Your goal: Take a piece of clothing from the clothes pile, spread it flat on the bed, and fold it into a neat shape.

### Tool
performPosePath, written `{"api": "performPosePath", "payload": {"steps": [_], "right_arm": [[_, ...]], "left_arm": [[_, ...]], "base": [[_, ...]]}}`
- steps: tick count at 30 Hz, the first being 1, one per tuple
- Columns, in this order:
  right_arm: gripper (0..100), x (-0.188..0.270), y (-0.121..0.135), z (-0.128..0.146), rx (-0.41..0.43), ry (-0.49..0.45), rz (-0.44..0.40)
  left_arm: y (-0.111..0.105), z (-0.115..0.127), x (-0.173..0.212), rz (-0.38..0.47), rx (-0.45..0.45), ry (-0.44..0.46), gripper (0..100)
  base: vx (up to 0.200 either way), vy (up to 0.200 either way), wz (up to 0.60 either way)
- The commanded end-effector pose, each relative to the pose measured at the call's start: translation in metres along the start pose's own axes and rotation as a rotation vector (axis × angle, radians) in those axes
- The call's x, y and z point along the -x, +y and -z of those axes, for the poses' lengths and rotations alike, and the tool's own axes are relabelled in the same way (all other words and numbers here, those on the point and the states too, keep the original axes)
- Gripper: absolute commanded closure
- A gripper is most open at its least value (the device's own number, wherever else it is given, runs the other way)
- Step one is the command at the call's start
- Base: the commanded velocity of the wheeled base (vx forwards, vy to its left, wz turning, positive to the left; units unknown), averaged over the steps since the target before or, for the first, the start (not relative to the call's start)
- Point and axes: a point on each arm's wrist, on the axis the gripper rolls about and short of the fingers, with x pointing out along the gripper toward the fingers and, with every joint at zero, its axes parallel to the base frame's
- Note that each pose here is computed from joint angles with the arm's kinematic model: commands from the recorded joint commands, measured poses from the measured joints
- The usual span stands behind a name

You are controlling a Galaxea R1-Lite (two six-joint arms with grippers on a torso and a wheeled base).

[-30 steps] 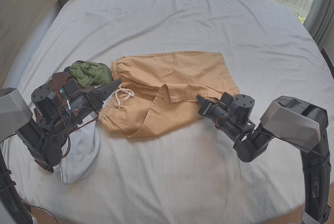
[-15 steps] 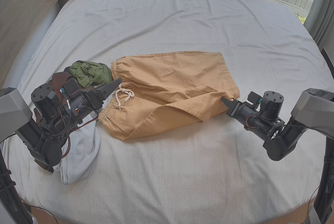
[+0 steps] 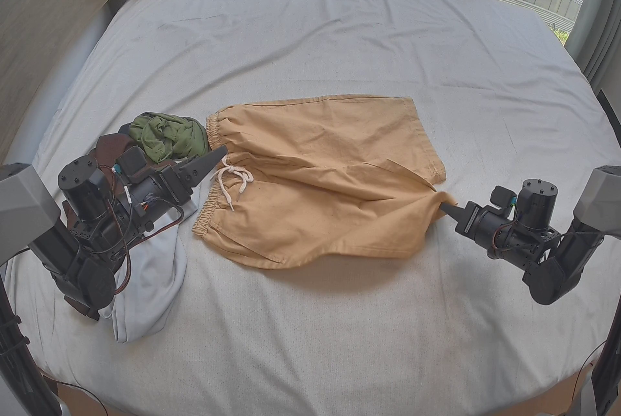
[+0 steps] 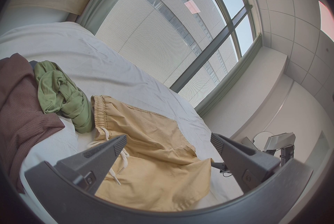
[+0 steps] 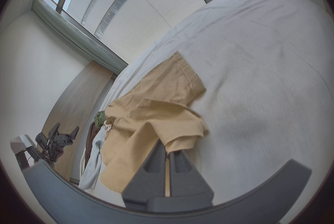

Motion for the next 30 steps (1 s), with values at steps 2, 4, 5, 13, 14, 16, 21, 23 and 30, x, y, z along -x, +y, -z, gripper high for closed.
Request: {"api": "performPosePath", "payload": {"steps": [2,4,5,13,14,16,21,23,30], "right_arm": [[100,0.009,-0.003,0.015,-0.015,0.062,0.007],[100,0.010,-0.004,0.017,-0.017,0.071,0.012],[100,0.010,-0.005,0.018,-0.017,0.074,0.016],[100,0.007,-0.014,0.026,-0.023,0.095,0.039],[100,0.007,-0.015,0.026,-0.023,0.093,0.039],[100,0.009,-0.017,0.024,-0.023,0.087,0.046],[100,0.012,-0.023,0.024,-0.004,0.086,0.066],[100,0.012,-0.024,0.026,0.001,0.093,0.067],[100,0.006,-0.027,0.032,0.009,0.073,0.041]], "left_arm": [[0.000,0.001,0.000,-0.001,0.003,0.004,0],[0.000,0.001,0.000,0.000,0.002,0.003,0],[0.000,0.001,0.000,-0.001,0.002,0.002,0],[0.000,0.002,0.000,-0.001,0.003,0.005,0],[0.000,0.002,0.000,-0.001,0.003,0.005,0],[0.000,0.002,0.000,-0.002,0.004,0.006,0],[0.001,0.002,0.000,-0.002,0.004,0.006,0],[0.000,0.002,0.000,-0.001,0.003,0.007,0],[0.000,0.002,0.000,-0.003,0.003,0.005,0]], "base": [[0.000,0.000,0.00],[0.000,0.000,0.00],[0.000,0.000,0.00],[0.000,0.000,0.00],[0.000,0.000,0.00],[0.000,0.000,0.00],[0.000,0.000,0.00],[0.000,0.000,0.00],[0.000,0.000,0.00]]}}
